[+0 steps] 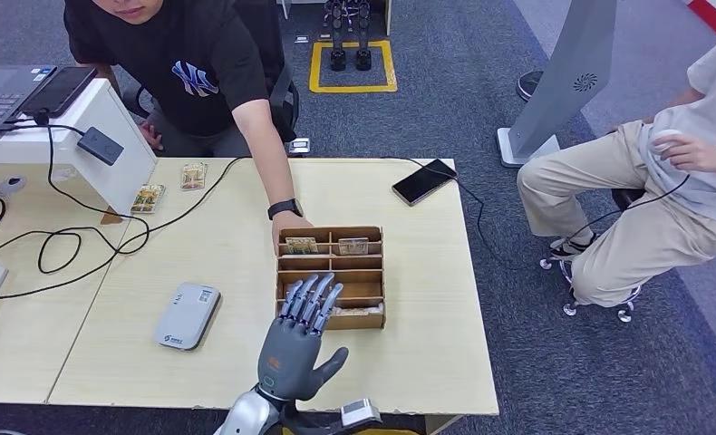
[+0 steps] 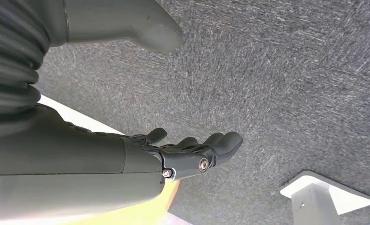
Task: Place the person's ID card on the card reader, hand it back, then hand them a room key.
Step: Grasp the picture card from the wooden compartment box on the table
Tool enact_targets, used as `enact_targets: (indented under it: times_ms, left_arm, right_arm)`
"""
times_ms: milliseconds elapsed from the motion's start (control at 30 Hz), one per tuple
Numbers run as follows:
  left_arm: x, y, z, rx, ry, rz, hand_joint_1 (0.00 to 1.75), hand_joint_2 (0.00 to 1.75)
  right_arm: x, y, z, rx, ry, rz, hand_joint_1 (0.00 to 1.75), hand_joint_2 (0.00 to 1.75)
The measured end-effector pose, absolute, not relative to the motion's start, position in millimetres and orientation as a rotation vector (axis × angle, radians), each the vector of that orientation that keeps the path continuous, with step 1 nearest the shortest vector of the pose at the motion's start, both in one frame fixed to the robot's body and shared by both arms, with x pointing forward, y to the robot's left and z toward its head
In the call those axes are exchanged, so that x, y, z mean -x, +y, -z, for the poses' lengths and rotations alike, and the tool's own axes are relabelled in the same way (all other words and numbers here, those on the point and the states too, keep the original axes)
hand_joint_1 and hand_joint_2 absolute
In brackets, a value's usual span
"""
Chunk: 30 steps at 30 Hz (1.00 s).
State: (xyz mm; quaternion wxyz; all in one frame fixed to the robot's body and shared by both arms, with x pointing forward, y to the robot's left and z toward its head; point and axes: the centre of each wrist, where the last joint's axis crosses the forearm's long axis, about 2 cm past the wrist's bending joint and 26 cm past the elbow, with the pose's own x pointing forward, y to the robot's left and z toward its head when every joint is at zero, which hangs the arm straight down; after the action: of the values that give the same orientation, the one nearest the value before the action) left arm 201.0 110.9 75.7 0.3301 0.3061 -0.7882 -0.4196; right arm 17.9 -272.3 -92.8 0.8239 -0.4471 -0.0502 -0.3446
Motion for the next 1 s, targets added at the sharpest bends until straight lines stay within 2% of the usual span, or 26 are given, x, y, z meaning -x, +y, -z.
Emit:
enact_targets:
  times_ms: [167,433,1000]
  left_arm:
    - [-202,108,-70,-0.947,-1.977,1.178,0.0,1.75]
    - [-210,99,-69,-1.084,-1.741,1.018,0.0,1.75]
    - [-228,106,-64,-1.196,-1.658,1.026,0.0,1.75]
  right_arm:
    - [-18,-272,93,0.955,-0.119,0.721,0.0,1.75]
    - [-18,-272,93,0.951,-0.111,0.721,0.0,1.75]
    - [-18,-272,93,0.947,-0.101,0.729,0.0,1.75]
